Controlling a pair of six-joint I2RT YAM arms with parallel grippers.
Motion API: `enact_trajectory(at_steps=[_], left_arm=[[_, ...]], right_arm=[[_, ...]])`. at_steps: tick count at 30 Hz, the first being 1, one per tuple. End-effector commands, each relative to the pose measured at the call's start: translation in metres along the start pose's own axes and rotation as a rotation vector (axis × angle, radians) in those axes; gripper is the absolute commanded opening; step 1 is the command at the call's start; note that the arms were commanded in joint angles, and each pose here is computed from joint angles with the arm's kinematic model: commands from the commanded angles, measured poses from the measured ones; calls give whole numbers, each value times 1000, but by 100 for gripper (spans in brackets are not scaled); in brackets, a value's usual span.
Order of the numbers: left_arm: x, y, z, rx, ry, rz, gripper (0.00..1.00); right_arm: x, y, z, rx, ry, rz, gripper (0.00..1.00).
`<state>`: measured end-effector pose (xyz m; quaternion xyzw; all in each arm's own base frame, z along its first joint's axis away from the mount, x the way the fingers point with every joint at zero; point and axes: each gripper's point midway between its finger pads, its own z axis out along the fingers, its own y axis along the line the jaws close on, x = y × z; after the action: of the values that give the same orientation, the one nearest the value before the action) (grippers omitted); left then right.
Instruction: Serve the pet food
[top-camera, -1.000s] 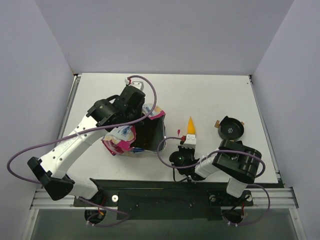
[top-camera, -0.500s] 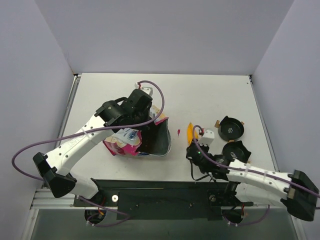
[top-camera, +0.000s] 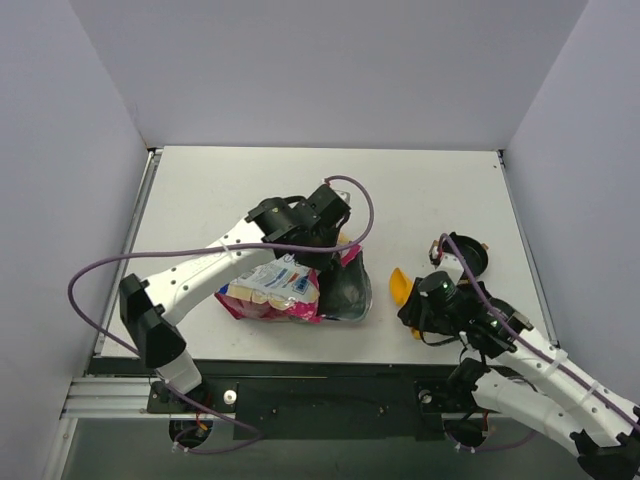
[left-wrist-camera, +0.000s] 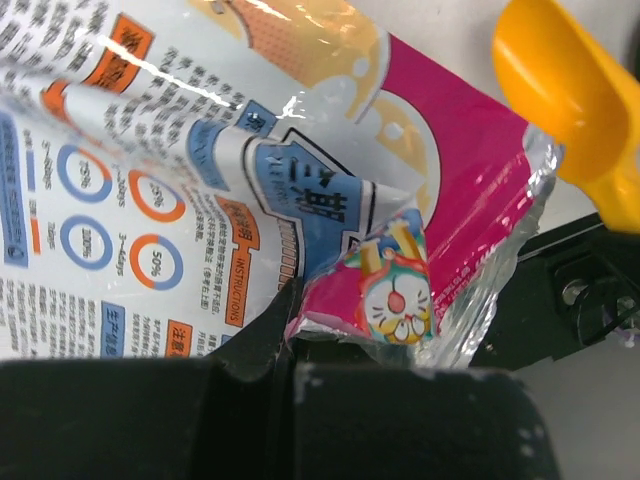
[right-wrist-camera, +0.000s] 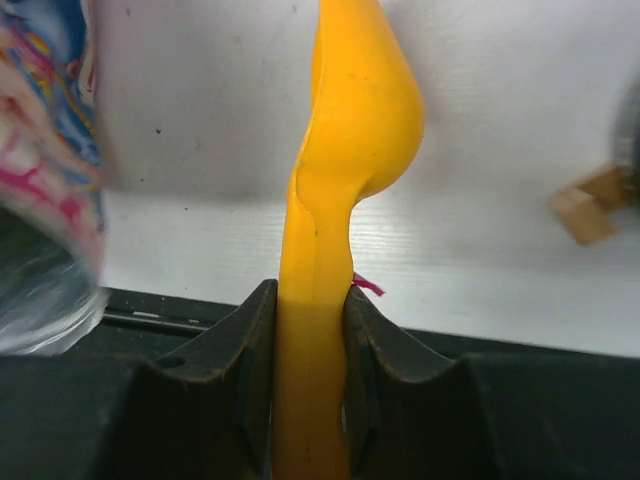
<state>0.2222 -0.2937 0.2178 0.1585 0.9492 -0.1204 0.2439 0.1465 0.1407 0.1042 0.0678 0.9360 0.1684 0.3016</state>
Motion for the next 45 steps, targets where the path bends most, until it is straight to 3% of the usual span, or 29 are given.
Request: enact_trajectory(at_steps=[1,9,13,16,21,23,30,36,40,45], left_arm=[[-56,-40,8,100,-118,-27,0],[-85,-53,7,108,-174,13,0],[-78,-53,0,130,-173,33,0],[-71,-48,-1,123,-156,65,0],[-71,-45,-12,123,-162,98,0],[-69,-43,-16,123,-175,113,0],[-63,-42,-32,151,-180,117,0],[-57,-31,-42,133,-213,75,0],[-52,-27,-52,148,-261,55,0],[-48,-26,-60,188,-303,40,0]], right_arm=[[-20,-29,-54,165,51,-140,0],[-51,-2,-127,51,62,-232,0],[-68,-18,-148,80,-37,-323,0],[-67,-4,-158,-15,-12,-421,0],[-44,39,-138,-201,127,-425,0],[-48,56,-126,-238,123,-404,0],[-61,101,-93,-267,192,-350,0],[-72,90,-63,-168,264,-244,0],[-61,86,-54,-190,342,-209,0],[-64,93,-47,-217,351,-184,0]])
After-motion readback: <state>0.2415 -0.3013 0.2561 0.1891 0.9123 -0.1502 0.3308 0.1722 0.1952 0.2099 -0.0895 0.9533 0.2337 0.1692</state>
